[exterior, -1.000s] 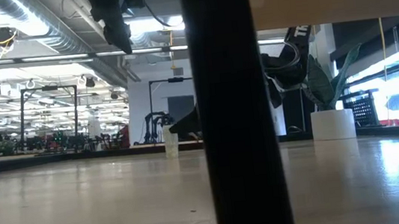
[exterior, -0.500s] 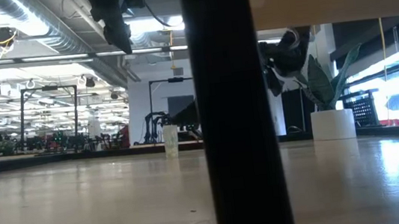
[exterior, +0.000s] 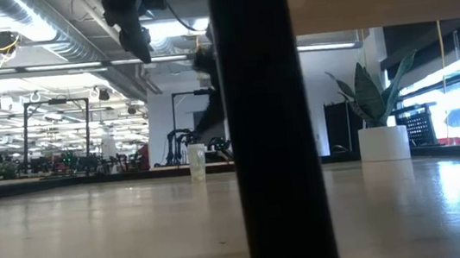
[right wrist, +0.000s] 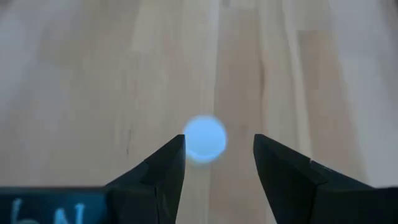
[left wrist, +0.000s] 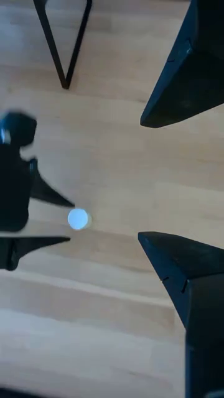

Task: Pick and place medicine bottles onto shelf by color
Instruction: Put the yellow pill bottle on the shelf aligned with the other yellow pill bottle

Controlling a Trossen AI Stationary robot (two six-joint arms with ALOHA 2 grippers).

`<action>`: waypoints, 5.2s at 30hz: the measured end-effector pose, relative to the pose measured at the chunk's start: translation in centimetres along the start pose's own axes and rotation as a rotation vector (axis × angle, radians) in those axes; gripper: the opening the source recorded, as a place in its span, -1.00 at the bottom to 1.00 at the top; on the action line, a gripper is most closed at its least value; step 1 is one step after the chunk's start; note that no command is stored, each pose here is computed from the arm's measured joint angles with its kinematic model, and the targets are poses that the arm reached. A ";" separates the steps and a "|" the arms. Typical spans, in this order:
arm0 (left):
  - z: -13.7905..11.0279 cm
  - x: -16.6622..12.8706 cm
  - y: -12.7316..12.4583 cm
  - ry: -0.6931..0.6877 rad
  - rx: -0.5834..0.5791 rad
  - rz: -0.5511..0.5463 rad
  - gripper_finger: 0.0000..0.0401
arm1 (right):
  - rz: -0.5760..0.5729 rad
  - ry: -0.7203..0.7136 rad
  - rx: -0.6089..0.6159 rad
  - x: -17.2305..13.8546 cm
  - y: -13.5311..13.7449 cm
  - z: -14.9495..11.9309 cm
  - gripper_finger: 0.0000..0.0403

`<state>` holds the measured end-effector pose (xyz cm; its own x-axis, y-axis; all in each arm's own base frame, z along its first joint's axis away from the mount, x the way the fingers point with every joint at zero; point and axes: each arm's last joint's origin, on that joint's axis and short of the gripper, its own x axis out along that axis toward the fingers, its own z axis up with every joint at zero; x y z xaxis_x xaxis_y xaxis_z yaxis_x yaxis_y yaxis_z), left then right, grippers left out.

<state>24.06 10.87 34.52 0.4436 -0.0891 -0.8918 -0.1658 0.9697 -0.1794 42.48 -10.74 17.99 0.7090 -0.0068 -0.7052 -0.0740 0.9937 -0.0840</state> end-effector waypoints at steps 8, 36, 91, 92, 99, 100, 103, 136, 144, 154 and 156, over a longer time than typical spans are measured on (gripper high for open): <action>0.0 0.0 0.1 0.005 0.030 0.025 0.41 | 0.038 0.001 0.027 -1.8 -0.5 3.2 -0.05; 0.0 0.0 0.1 0.001 0.057 0.028 0.41 | 0.099 0.020 0.013 1.2 -0.2 1.0 -0.05; 0.0 0.0 0.1 0.002 0.058 0.027 0.41 | 0.060 0.022 0.088 2.5 -0.3 0.3 -0.42; 0.0 0.0 0.1 0.002 0.058 0.028 0.41 | 0.058 0.016 0.102 2.5 -0.4 0.5 -0.41; 0.0 0.0 0.1 0.003 0.092 0.027 0.41 | 0.025 0.001 0.186 2.2 -0.6 1.3 -0.42; 0.0 0.0 0.1 0.003 0.095 0.027 0.41 | 0.022 0.004 0.195 2.1 -0.7 1.4 -0.41; 0.0 0.0 0.1 0.003 0.110 0.028 0.41 | 0.026 0.038 0.227 1.6 -0.8 2.0 -0.37; -5.5 -7.7 -2.9 -0.124 0.166 0.178 0.41 | 0.007 0.267 0.203 -10.1 3.1 12.3 -0.38; -5.8 -8.2 -3.0 -0.141 0.167 0.213 0.41 | -0.009 0.303 0.175 -13.9 3.3 12.9 -0.38; -5.0 -8.2 -3.1 -0.218 0.240 0.160 0.41 | -0.034 0.267 0.243 -20.9 4.2 12.9 -0.38; -4.7 -8.3 -3.2 -0.259 0.276 0.121 0.41 | -0.028 0.261 0.240 -22.0 4.7 12.9 -0.38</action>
<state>16.77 7.44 40.52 0.6491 0.0553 -0.7587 -0.0032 0.9975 0.0700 35.59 -4.44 42.23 0.5029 -0.0319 -0.8638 0.1316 0.9905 0.0400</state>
